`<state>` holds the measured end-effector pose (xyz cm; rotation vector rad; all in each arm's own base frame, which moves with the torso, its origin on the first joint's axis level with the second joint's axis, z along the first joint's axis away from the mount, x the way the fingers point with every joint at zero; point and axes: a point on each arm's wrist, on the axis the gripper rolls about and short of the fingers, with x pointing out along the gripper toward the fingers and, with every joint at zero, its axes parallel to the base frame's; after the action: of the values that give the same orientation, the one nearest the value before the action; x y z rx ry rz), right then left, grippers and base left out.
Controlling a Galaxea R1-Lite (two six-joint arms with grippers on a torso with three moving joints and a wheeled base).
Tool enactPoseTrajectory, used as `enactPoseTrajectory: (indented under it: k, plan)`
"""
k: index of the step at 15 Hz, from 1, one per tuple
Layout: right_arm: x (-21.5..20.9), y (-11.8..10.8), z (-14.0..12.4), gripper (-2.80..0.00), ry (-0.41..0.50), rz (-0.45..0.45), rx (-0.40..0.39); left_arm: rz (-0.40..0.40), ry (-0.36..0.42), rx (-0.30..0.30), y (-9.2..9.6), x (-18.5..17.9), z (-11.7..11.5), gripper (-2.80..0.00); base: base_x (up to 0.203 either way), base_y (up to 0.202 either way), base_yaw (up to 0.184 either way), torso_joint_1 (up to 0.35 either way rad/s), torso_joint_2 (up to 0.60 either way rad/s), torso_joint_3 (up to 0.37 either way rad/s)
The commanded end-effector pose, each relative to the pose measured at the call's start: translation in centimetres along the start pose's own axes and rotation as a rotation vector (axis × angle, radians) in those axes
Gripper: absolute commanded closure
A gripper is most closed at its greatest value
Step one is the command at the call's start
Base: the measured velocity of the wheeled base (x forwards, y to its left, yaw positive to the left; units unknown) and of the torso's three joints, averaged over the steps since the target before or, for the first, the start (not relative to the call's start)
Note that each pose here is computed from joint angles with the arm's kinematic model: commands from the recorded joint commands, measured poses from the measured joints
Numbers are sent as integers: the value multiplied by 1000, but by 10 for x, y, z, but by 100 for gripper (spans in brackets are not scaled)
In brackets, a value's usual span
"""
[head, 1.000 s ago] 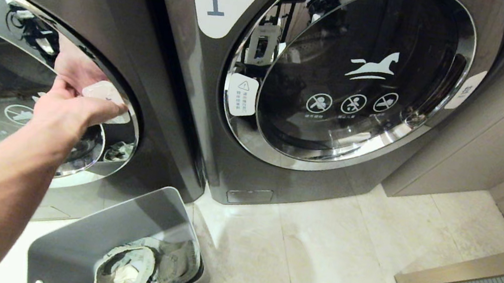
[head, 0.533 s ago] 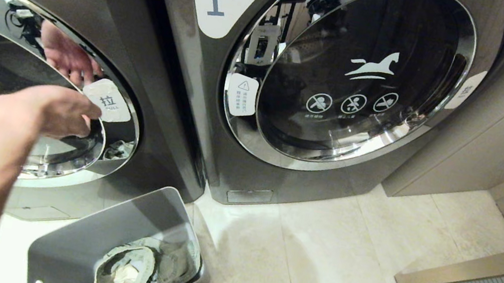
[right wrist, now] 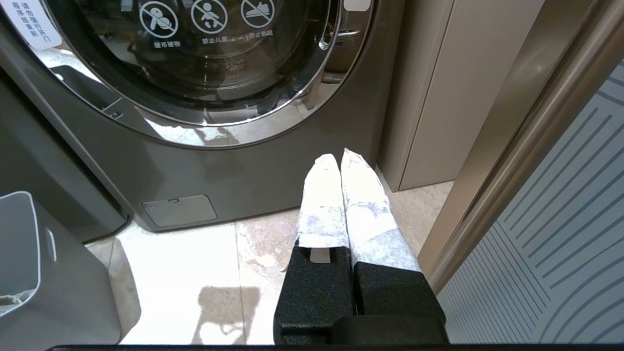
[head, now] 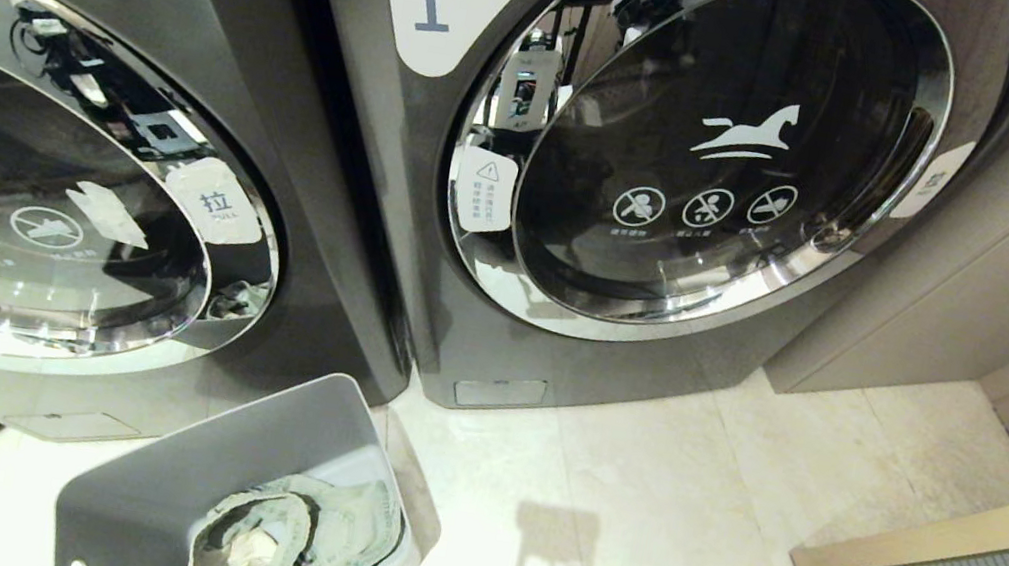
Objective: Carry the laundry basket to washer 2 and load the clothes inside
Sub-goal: Open the lid of the washing machine
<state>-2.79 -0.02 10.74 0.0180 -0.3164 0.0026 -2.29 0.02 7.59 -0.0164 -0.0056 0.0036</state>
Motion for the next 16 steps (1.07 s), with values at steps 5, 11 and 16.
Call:
enactPoseTrajectory:
  k: [5, 11, 16]
  plan:
    - [1, 0, -11, 0, 39, -1, 0, 1, 1, 0, 0, 0, 0, 0, 0, 0, 0, 0, 0, 0]
    - [1, 0, -11, 0, 39, -1, 0, 1, 1, 0, 0, 0, 0, 0, 0, 0, 0, 0, 0, 0]
    - [1, 0, -11, 0, 39, -1, 0, 1, 1, 0, 0, 0, 0, 0, 0, 0, 0, 0, 0, 0]
